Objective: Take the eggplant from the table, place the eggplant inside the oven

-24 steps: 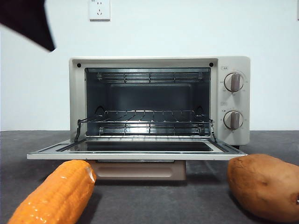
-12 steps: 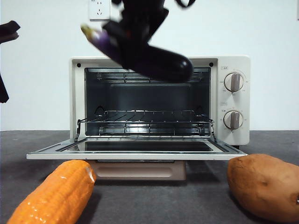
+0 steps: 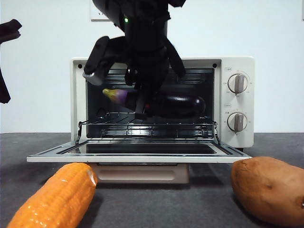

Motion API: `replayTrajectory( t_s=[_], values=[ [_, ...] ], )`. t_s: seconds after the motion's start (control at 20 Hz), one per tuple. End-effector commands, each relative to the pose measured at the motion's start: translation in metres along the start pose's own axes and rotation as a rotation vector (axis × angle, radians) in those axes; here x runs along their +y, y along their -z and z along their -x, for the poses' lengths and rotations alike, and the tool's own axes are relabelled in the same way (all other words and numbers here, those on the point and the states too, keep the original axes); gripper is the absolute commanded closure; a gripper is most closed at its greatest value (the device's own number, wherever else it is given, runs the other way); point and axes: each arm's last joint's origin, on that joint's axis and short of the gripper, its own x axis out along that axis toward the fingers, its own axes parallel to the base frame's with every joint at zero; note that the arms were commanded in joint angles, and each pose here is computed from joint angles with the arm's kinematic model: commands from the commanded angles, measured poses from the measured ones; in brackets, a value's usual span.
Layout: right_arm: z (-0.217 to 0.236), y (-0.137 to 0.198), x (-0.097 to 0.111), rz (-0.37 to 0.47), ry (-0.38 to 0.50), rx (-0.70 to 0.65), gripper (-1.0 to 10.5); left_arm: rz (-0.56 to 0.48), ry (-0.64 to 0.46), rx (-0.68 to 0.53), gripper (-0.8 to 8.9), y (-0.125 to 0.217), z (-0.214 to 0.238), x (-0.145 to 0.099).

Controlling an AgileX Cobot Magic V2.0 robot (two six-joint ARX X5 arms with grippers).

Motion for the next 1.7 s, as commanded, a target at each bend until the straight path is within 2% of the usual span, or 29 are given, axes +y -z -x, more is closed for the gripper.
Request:
replayTrajectory(
  t_s=[0.05,0.15,0.55,1.1,1.25,1.4,1.55,1.65,1.7],
  values=[
    [-0.003,-0.006,0.001,-0.028,0.016,-0.008,6.8,0.0,0.001,-0.009,8.08,-0.003,0.0,-0.001],
    [-0.005,-0.005,-0.001,-0.054,0.013,-0.01,6.5,0.0,0.001,-0.009,8.08,-0.003,0.0,-0.001],
    [-0.006,-0.004,-0.001,-0.149,-0.018,-0.029,6.5,0.0,0.001,-0.008,8.08,-0.003,0.0,-0.001],
    [-0.006,-0.004,-0.001,-0.149,-0.021,-0.032,6.5,0.0,0.001,-0.008,8.08,-0.003,0.0,-0.001],
    [-0.003,-0.006,-0.001,-0.147,0.003,-0.02,6.6,-0.005,0.003,-0.022,8.08,-0.004,0.0,-0.001],
    [0.02,-0.01,-0.007,-0.146,0.011,-0.057,7.2,0.008,0.004,-0.048,8.08,-0.008,-0.003,0.003],
    [0.059,-0.011,-0.02,-0.153,0.014,-0.121,7.9,0.025,0.061,0.02,8.08,-0.006,-0.016,0.011],
    [0.091,-0.005,-0.03,-0.189,-0.021,-0.172,8.5,0.048,0.103,0.082,8.08,-0.004,-0.029,0.017],
    [0.111,0.001,-0.036,-0.217,-0.069,-0.211,8.9,0.046,0.108,0.117,8.08,-0.002,-0.037,0.021]
  ],
)
